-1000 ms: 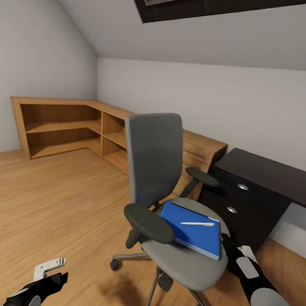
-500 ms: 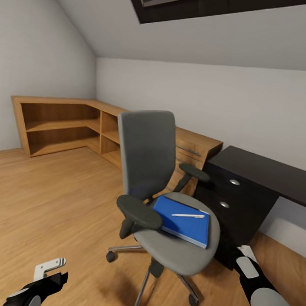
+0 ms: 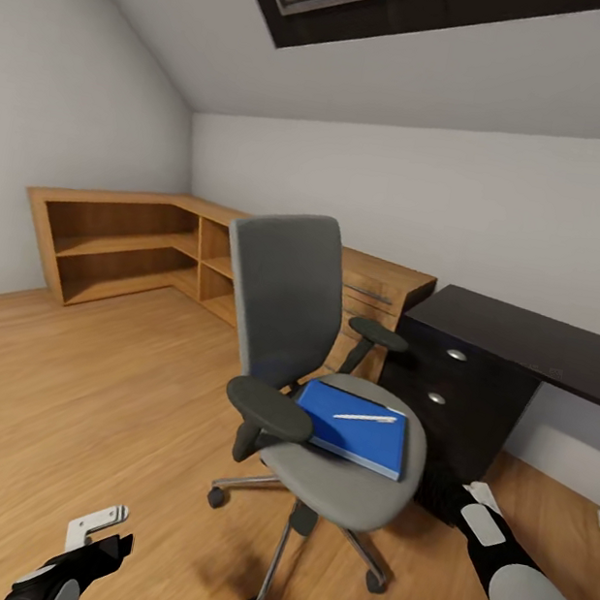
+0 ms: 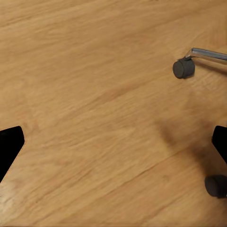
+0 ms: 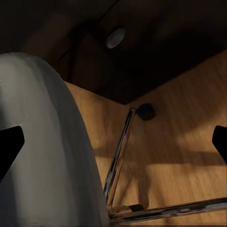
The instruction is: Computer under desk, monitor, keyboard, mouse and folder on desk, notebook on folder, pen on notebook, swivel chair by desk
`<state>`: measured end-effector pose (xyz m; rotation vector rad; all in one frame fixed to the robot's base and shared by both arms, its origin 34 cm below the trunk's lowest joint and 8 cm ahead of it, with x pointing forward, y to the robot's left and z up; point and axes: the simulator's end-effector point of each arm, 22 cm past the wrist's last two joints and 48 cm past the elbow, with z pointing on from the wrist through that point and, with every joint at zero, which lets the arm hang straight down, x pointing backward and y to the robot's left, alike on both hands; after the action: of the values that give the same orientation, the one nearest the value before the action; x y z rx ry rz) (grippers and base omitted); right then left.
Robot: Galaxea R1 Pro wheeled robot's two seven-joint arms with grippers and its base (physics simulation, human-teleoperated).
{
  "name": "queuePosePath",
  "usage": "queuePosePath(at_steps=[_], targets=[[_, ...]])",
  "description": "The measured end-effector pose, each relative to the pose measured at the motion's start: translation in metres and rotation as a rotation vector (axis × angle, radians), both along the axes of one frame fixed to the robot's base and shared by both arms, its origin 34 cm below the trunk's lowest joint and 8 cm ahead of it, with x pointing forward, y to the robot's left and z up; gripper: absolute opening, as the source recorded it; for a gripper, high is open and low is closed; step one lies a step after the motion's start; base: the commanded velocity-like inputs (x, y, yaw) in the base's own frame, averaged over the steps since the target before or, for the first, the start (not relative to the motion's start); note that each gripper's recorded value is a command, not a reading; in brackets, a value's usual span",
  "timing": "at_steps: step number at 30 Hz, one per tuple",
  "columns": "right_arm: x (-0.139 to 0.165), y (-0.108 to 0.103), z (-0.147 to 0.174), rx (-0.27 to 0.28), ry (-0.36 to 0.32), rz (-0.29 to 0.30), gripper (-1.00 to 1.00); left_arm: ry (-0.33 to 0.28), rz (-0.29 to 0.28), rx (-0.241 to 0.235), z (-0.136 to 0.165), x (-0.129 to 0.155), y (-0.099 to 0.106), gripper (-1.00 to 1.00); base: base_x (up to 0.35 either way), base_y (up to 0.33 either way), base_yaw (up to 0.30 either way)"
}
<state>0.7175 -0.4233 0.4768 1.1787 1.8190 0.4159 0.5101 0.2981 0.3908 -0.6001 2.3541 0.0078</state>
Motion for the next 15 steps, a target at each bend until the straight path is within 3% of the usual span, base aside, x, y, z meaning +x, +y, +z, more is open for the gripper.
queuePosePath(at_steps=[15], targets=[[0.0029,0.0029,-0.0014,0.002,-0.003,0.0,1.0,0.01,0.004,-0.001,-0.0042,-0.002,0.001,1.0,0.0,0.0,0.233]])
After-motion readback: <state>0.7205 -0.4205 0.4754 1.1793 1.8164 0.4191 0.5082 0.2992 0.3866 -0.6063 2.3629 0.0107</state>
